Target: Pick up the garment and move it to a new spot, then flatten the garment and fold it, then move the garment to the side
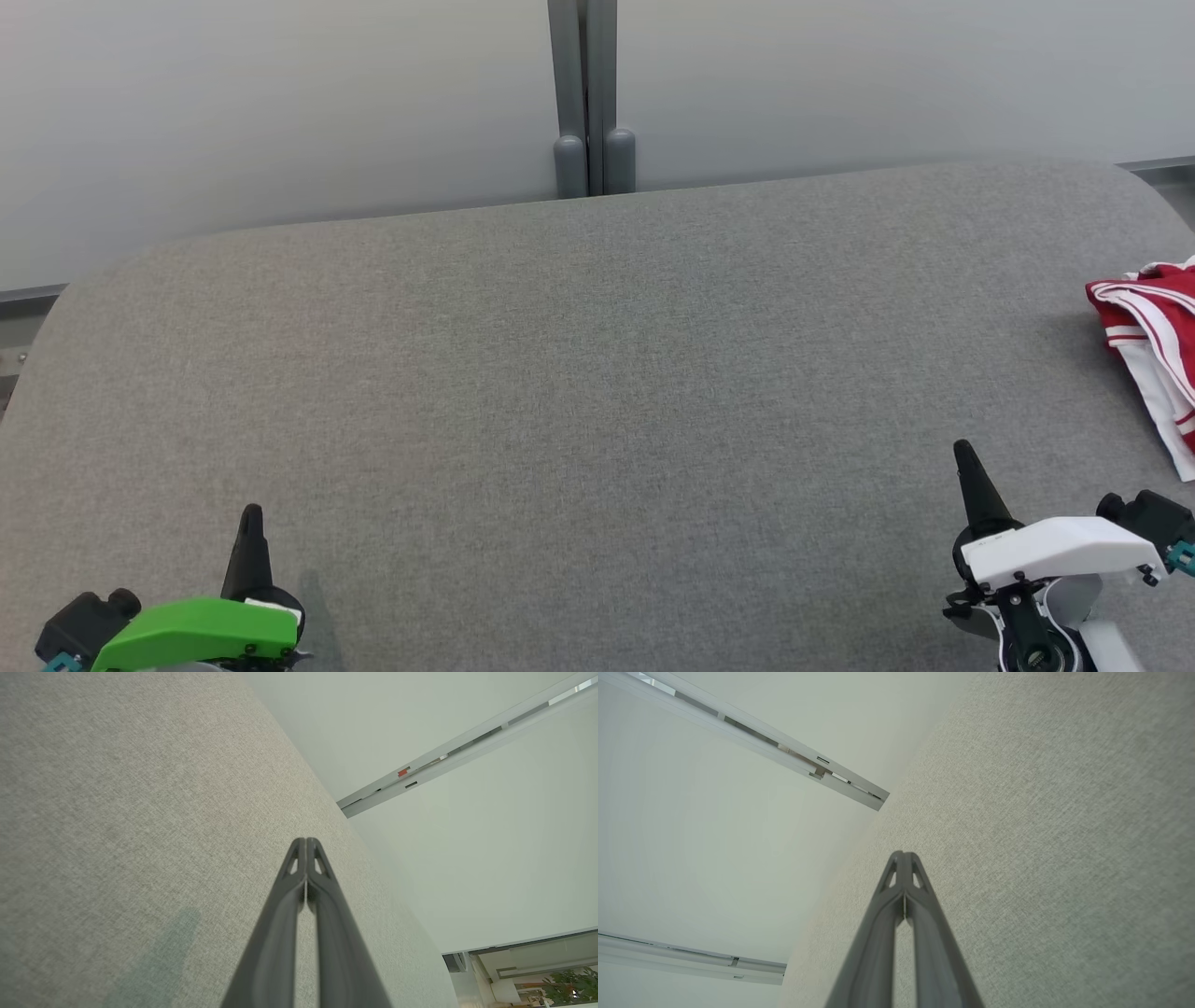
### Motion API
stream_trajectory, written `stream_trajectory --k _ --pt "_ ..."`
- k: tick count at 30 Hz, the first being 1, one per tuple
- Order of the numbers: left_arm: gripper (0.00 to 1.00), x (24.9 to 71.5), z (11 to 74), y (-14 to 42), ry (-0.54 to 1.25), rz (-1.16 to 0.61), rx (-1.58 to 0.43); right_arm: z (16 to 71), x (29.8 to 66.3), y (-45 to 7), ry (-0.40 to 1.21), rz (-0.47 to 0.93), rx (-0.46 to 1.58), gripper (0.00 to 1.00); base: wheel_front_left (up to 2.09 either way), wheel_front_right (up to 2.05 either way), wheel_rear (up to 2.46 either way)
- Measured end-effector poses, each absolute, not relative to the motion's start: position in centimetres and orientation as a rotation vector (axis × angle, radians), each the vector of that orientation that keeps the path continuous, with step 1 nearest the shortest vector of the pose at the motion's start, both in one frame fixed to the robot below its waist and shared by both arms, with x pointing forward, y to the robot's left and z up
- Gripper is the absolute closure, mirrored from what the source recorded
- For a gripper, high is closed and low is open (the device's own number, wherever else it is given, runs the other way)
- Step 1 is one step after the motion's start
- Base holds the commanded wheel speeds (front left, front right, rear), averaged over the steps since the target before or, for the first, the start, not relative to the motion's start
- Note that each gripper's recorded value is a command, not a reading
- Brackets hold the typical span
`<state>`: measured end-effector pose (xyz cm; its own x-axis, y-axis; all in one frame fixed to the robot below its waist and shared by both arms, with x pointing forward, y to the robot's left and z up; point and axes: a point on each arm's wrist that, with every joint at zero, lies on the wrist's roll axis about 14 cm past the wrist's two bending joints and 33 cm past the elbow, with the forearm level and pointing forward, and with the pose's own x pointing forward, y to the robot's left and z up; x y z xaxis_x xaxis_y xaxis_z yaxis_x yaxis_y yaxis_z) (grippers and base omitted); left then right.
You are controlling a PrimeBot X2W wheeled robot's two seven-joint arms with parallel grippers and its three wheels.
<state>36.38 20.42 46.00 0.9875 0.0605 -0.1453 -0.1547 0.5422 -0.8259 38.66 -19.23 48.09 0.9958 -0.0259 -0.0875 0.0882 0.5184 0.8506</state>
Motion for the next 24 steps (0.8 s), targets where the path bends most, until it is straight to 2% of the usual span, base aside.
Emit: stream_trajectory --k 24 --pt "1.00 37.3 47.5 20.2 0.073 0.100 -1.237 49.0 38.8 -19.6 0.045 -0.056 1.255 1.00 0.00 0.00 0.00"
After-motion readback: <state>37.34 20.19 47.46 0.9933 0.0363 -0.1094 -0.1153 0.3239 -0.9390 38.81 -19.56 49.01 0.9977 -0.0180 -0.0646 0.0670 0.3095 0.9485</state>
